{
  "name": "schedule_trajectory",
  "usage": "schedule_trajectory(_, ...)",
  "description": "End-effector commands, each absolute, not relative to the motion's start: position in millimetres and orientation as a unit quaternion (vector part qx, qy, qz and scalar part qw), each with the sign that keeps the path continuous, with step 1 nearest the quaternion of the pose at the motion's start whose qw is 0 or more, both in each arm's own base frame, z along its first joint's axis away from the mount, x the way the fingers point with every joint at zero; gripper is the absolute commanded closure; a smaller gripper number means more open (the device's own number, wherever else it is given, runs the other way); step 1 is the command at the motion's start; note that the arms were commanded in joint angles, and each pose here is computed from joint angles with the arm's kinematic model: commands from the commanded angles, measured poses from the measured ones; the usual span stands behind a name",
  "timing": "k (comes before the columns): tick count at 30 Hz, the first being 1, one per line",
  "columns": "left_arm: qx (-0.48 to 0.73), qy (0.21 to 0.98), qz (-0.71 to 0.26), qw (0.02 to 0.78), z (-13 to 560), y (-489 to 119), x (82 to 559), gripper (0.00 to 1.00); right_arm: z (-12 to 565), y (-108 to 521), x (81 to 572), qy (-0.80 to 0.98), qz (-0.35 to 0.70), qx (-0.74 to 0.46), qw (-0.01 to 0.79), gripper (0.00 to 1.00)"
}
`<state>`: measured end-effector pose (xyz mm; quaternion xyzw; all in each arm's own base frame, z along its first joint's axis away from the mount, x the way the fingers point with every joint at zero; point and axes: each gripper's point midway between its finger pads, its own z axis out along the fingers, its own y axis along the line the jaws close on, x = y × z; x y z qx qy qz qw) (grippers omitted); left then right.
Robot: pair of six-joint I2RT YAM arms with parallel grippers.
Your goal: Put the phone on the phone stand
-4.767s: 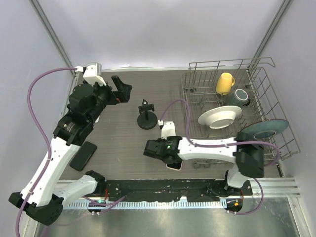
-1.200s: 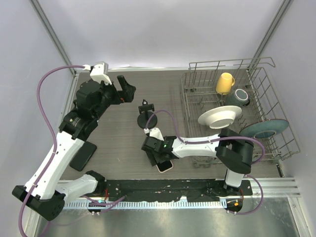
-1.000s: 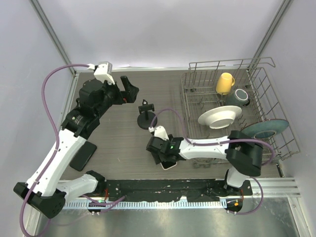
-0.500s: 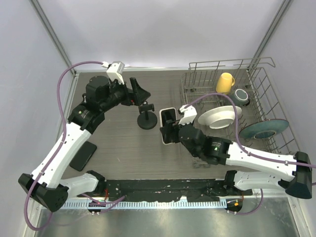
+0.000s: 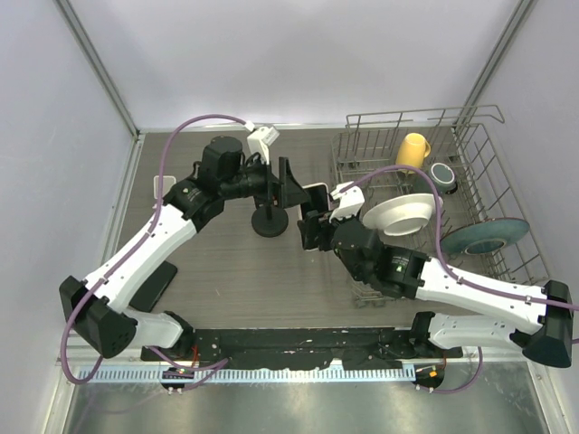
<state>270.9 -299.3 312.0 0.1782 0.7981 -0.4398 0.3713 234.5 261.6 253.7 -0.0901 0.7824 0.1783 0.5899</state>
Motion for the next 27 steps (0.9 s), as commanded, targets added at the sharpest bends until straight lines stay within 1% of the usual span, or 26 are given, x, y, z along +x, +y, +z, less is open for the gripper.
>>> schedule_trajectory(1, 0.201, 0.781, -0.463, 0.369, 331, -312, 263, 0.28, 320, 269, 244, 0.731, 0.23, -0.044, 0.642, 1.0)
schedule_trajectory(2, 0.204, 0.78, -0.465, 0.365, 330, -314, 261, 0.33, 321, 270, 244, 0.73, 0.231, -0.049, 0.641, 1.0)
schedule_trajectory(5, 0.206, 0.782, -0.467, 0.359, 327, -317, 260, 0.39, 328, 273, 244, 0.721, 0.242, -0.046, 0.647, 1.0)
schedule_trajectory(10, 0.207, 0.786, -0.464, 0.351, 323, -320, 259, 0.45, 332, 280, 243, 0.716, 0.253, -0.058, 0.648, 1.0)
schedule_trajectory(13, 0.207, 0.79, -0.46, 0.348, 321, -321, 260, 0.5, 332, 282, 242, 0.716, 0.255, -0.063, 0.647, 1.0)
schedule_trajectory(16, 0.21, 0.795, -0.454, 0.344, 319, -323, 259, 0.61, 329, 284, 241, 0.72, 0.254, -0.069, 0.642, 1.0)
schedule_trajectory(17, 0.212, 0.8, -0.449, 0.338, 314, -324, 259, 0.69, 329, 284, 241, 0.721, 0.255, -0.07, 0.641, 1.0)
schedule_trajectory(19, 0.216, 0.801, -0.446, 0.337, 315, -326, 258, 0.78, 327, 285, 241, 0.725, 0.252, -0.075, 0.637, 0.99)
schedule_trajectory(20, 0.217, 0.805, -0.442, 0.33, 310, -327, 257, 0.85, 326, 285, 240, 0.726, 0.252, -0.076, 0.636, 0.96)
schedule_trajectory(21, 0.221, 0.804, -0.442, 0.331, 312, -328, 257, 0.89, 327, 286, 240, 0.725, 0.255, -0.075, 0.635, 0.92)
schedule_trajectory(22, 0.222, 0.805, -0.439, 0.331, 311, -328, 256, 0.92, 322, 285, 239, 0.732, 0.247, -0.083, 0.629, 0.77)
schedule_trajectory(23, 0.223, 0.806, -0.437, 0.331, 311, -328, 255, 0.99, 321, 287, 238, 0.734, 0.249, -0.088, 0.626, 0.66)
schedule_trajectory(24, 0.224, 0.806, -0.435, 0.333, 311, -328, 256, 1.0, 317, 286, 237, 0.74, 0.242, -0.094, 0.62, 0.55)
schedule_trajectory(25, 0.225, 0.805, -0.435, 0.334, 312, -328, 255, 1.0, 320, 286, 236, 0.741, 0.242, -0.096, 0.619, 0.34)
schedule_trajectory(26, 0.224, 0.805, -0.435, 0.336, 313, -328, 255, 1.0, 317, 286, 236, 0.747, 0.238, -0.098, 0.613, 0.24)
schedule_trajectory(27, 0.225, 0.804, -0.434, 0.338, 314, -327, 254, 1.0, 313, 284, 233, 0.754, 0.232, -0.107, 0.605, 0.19)
